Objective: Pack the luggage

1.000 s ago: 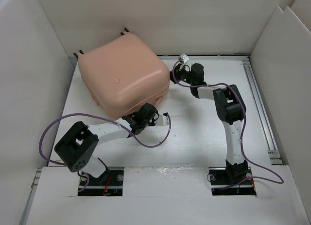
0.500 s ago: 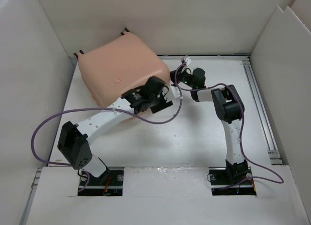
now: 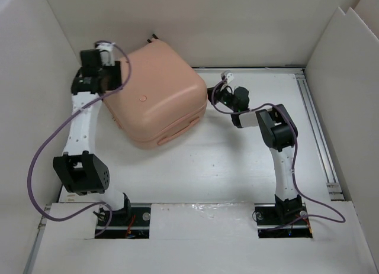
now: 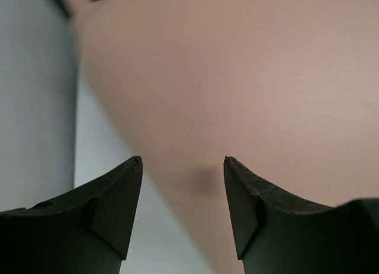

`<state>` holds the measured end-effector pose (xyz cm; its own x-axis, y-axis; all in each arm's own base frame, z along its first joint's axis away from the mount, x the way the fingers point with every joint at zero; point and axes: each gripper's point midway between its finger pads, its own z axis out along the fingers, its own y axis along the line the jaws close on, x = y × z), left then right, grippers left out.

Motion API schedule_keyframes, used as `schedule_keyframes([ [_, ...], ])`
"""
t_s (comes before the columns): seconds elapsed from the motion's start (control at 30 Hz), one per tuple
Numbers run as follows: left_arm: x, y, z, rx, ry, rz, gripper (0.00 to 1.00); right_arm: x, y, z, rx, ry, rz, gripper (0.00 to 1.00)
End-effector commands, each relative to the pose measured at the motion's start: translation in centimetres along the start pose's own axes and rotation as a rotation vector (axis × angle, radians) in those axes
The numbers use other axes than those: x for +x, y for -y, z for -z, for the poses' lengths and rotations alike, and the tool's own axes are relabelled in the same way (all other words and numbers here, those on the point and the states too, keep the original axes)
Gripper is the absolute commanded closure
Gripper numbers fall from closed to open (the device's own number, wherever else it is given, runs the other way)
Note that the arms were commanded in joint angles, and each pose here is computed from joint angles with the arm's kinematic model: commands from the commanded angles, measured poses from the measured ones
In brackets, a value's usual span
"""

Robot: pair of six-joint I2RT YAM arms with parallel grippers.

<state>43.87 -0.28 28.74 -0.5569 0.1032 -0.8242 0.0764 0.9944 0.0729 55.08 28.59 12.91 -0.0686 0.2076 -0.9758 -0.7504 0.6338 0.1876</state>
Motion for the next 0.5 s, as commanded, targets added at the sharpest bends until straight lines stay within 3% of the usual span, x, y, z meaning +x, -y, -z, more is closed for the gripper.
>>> schedule_keyframes([
  [0.0,-0.5,-7.1,2.0,-0.14,0.08,0.209,0.47,-7.6,-1.4,0.0,-0.01,0.176,0.081,1.0],
  [0.1,2.1,-11.1,1.3,-0.241,0.066,0.266,0.47,-8.1,-2.2,0.3,-0.014,0.192,0.086,1.0],
  [0.2,6.3,-12.1,-1.0,-0.275,-0.009,0.277,0.47,-7.6,-2.7,0.4,-0.011,0.181,0.077,1.0],
  [0.3,11.2,-11.4,-5.5,-0.23,-0.127,0.293,0.47,-7.6,-3.3,0.4,-0.02,0.18,0.075,1.0],
  [0.43,14.1,-10.3,-8.4,-0.164,-0.214,0.321,0.49,-7.4,-4.5,0.4,-0.029,0.174,0.067,1.0],
  [0.47,14.2,-10.3,-8.4,-0.164,-0.215,0.322,0.49,-7.4,-4.5,0.4,-0.029,0.174,0.067,0.95],
])
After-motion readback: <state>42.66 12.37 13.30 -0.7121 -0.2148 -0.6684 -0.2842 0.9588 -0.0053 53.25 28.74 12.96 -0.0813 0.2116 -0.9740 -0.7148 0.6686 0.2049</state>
